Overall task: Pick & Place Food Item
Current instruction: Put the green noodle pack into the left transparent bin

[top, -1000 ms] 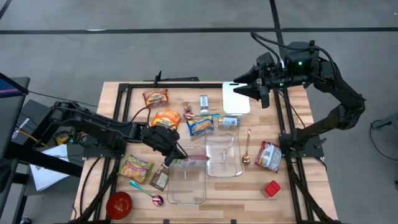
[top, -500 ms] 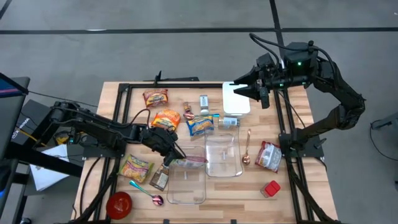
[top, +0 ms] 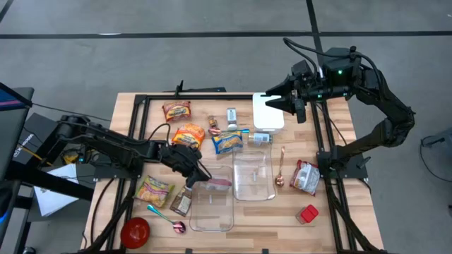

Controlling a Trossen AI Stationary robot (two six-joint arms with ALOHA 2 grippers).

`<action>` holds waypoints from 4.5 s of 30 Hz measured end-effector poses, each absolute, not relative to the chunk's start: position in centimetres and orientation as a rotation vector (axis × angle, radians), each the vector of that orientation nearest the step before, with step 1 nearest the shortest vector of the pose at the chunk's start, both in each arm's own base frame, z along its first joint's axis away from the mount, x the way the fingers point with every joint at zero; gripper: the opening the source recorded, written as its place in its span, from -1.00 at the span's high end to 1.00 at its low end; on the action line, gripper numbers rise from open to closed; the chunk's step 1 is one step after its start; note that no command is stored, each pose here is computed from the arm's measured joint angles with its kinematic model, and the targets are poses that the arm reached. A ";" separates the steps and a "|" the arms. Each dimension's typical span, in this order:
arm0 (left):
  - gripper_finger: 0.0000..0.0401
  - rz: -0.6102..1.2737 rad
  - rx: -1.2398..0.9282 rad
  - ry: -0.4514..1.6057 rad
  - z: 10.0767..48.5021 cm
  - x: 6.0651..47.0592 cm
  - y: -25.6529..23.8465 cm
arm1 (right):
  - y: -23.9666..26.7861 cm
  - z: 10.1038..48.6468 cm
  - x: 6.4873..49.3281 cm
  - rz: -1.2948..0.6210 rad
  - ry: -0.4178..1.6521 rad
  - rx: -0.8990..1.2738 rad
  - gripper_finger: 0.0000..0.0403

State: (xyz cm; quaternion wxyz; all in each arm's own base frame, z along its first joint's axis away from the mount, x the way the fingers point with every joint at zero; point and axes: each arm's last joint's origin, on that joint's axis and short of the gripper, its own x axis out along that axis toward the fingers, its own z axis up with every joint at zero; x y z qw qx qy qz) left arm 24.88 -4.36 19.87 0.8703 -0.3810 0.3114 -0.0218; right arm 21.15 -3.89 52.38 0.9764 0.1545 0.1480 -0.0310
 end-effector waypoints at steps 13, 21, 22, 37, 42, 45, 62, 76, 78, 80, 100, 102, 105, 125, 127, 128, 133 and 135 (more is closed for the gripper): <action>0.33 -0.037 -0.725 0.423 24.0 23.0 -2.3 | -3.9 52.4 21.2 -0.062 0.298 0.309 -0.08; 0.41 -0.013 -0.628 0.297 26.1 21.5 -1.3 | -3.9 52.4 21.2 -0.062 0.297 0.309 -0.08; 0.41 -0.015 -0.624 0.287 26.3 21.4 -1.3 | -3.9 52.4 21.2 -0.062 0.297 0.309 -0.08; 0.18 -0.088 -0.635 0.873 23.3 15.9 -3.2 | -4.3 52.4 21.1 -0.078 0.295 0.296 -0.08; 0.12 -0.114 -0.549 1.064 22.0 14.9 -3.9 | -4.7 52.4 21.0 -0.095 0.293 0.288 -0.08; 0.12 -0.127 -0.506 1.103 21.4 15.2 -4.2 | -4.9 52.4 21.0 -0.103 0.292 0.285 -0.08; 0.12 -0.103 -0.445 1.236 15.5 17.1 -4.6 | -5.0 52.3 20.9 -0.107 0.300 0.277 -0.08; 0.12 -0.072 -0.456 1.243 13.2 16.2 -4.3 | -5.3 52.2 20.8 -0.124 0.310 0.281 -0.08; 0.12 -0.068 -0.463 1.241 13.2 16.2 -4.3 | -5.3 52.1 20.8 -0.124 0.316 0.282 -0.08; 0.12 -0.069 -0.464 1.237 13.2 16.2 -4.3 | -5.3 52.1 20.8 -0.125 0.317 0.283 -0.08; 0.16 -0.061 -0.484 1.227 13.2 16.3 -4.3 | -5.3 52.1 20.8 -0.123 0.319 0.281 -0.08; 0.22 -0.061 -0.483 1.227 13.2 16.3 -4.3 | -5.3 52.1 20.8 -0.123 0.319 0.281 -0.08; 0.39 -0.062 -0.483 1.227 13.2 16.3 -4.3 | -5.3 52.1 20.8 -0.123 0.319 0.279 -0.08; 1.00 -0.092 -0.504 1.142 13.7 17.0 -4.5 | -5.3 52.1 20.8 -0.123 0.319 0.276 -0.08; 1.00 -0.092 -0.523 1.117 13.9 17.1 -4.5 | -5.3 52.1 20.8 -0.123 0.319 0.276 -0.08; 1.00 -0.095 -0.530 1.102 14.1 17.2 -4.5 | -5.3 52.1 20.8 -0.123 0.319 0.277 -0.08; 1.00 -0.110 -0.575 1.017 15.3 17.1 -4.5 | -5.3 52.2 20.8 -0.123 0.314 0.275 -0.08; 1.00 -0.119 -0.590 0.981 15.9 16.9 -4.5 | -5.3 52.2 20.8 -0.122 0.310 0.274 -0.08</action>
